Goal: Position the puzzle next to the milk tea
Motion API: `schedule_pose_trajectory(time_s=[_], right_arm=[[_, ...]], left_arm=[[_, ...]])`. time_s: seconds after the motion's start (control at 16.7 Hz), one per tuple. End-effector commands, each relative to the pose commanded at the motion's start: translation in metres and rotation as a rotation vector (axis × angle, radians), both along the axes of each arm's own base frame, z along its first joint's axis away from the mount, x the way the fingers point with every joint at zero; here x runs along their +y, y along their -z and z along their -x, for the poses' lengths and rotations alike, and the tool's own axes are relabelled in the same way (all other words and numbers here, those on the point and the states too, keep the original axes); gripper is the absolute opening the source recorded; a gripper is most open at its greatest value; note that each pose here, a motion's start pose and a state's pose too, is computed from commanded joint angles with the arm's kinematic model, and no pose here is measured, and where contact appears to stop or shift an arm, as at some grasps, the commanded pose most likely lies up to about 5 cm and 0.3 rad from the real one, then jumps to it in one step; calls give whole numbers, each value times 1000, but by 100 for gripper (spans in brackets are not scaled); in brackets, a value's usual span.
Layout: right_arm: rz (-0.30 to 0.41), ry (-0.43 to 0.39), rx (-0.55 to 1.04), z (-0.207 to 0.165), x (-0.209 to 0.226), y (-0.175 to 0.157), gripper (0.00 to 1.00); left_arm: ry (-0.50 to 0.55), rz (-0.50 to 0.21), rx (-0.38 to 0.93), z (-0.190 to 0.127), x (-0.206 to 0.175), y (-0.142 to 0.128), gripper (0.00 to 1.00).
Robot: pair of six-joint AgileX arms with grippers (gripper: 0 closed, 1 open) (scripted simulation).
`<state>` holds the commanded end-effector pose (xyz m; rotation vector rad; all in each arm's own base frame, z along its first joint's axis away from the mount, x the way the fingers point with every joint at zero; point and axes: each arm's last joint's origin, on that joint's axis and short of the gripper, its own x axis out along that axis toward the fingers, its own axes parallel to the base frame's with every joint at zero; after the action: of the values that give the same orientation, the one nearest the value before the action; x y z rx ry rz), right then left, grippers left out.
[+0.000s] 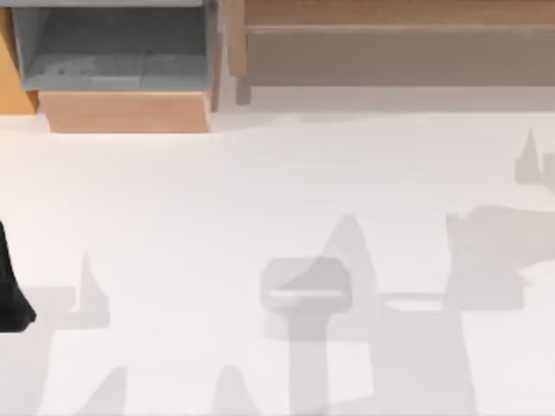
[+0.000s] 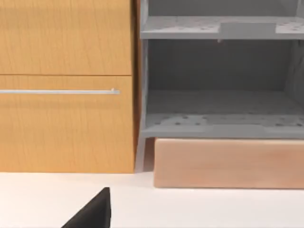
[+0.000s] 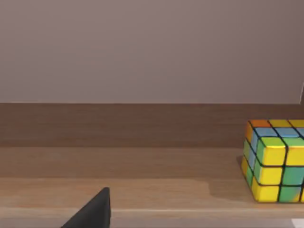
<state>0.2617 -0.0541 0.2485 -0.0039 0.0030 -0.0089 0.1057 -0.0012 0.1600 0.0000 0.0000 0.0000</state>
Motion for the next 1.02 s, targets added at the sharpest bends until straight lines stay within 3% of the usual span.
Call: schedule_pose_trajectory(time_s=[0.24, 0.48, 0.72, 1.02], right_arm=[[-11, 0, 33, -66, -36, 37, 100], [-12, 1, 24, -107, -68, 77, 100], [-5, 1, 0, -124, -86, 98, 100], [-5, -2, 1, -125, -85, 100, 100]], left_arm=[[0, 0, 0, 0, 0, 0, 100], [0, 0, 0, 0, 0, 0, 100], [0, 0, 0, 0, 0, 0, 100], [0, 0, 0, 0, 0, 0, 100]])
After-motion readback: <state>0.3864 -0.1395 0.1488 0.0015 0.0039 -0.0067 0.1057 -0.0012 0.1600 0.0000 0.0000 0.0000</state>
